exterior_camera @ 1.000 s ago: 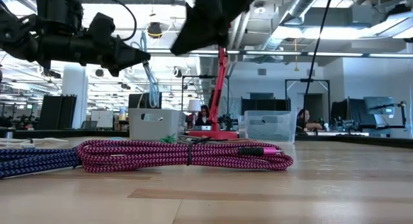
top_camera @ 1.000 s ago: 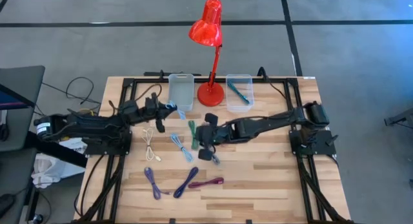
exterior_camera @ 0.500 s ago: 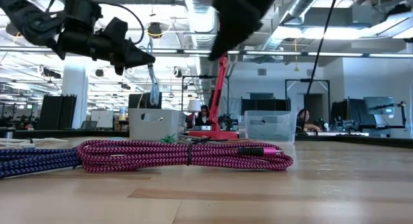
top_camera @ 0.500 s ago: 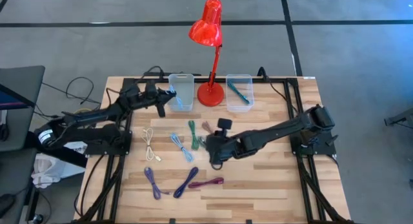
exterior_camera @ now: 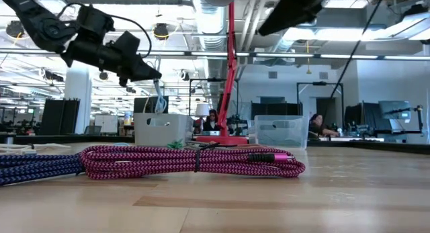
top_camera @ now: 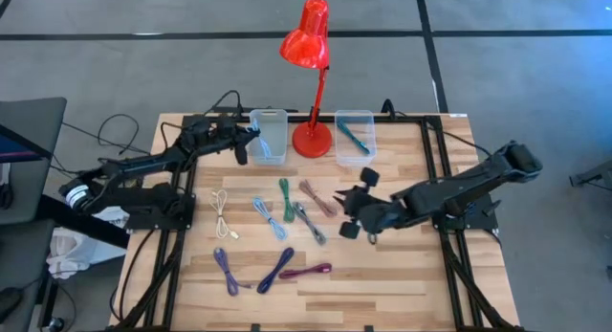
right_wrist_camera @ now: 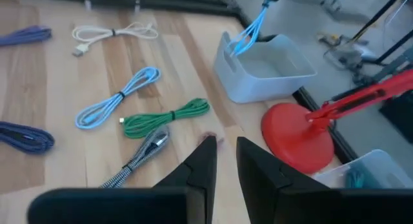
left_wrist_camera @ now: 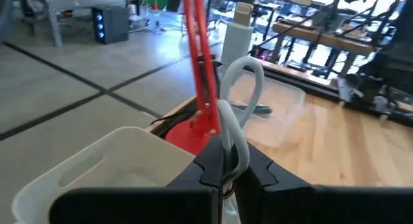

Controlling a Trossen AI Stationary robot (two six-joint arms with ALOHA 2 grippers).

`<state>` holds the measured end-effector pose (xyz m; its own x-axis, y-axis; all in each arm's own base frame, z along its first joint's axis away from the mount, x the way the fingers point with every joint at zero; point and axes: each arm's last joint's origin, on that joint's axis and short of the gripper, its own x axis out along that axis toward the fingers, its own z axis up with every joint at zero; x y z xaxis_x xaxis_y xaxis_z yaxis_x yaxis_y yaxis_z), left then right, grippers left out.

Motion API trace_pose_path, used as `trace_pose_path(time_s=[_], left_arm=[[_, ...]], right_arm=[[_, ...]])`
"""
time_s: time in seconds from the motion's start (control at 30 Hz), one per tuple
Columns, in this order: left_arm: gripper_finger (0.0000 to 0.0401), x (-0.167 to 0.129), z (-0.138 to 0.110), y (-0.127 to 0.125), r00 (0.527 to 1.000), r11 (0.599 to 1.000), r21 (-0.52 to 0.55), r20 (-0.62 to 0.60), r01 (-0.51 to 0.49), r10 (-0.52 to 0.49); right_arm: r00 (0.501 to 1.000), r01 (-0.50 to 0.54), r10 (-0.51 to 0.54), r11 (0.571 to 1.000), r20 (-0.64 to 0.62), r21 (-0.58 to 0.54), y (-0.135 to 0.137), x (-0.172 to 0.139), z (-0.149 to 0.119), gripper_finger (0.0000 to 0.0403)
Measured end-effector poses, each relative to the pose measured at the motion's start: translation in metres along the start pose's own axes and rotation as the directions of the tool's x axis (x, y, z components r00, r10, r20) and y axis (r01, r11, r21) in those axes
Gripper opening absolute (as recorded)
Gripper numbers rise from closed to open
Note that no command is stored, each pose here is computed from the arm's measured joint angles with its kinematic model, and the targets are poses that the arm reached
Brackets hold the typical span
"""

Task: Pick & Place USB Port
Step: Put the right light blue charger cable into the gray bin

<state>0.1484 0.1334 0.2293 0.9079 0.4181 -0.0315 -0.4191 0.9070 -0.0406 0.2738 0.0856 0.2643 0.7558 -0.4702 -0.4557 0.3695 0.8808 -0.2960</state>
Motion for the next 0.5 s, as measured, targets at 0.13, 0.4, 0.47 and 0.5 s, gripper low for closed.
trace_pose_path(time_s=[0.13,0.4,0.47,0.5], left_arm=[[0.0012,0.01,0.009,0.011,1.0,1.0,0.011,-0.002,-0.01,0.01],[0.0012,0.041,0.004,0.028,0.996,0.999,-0.037,-0.084,0.01,-0.013],[0.0012,0.048,-0.006,0.031,0.992,0.998,-0.059,-0.124,0.006,-0.013],[0.0012,0.05,-0.012,0.033,0.989,0.997,-0.072,-0.148,-0.001,-0.01]], right_arm=[[0.998,0.041,-0.043,0.999,0.045,0.032,-0.006,-0.02,-0.021,0.0053],[0.993,0.053,-0.065,0.991,0.096,0.125,-0.011,-0.046,-0.061,0.0053],[0.991,0.058,-0.073,0.989,0.108,0.137,-0.012,-0.051,-0.071,0.0053],[0.991,0.054,-0.071,0.988,0.114,0.145,-0.012,-0.053,-0.074,0.0053]])
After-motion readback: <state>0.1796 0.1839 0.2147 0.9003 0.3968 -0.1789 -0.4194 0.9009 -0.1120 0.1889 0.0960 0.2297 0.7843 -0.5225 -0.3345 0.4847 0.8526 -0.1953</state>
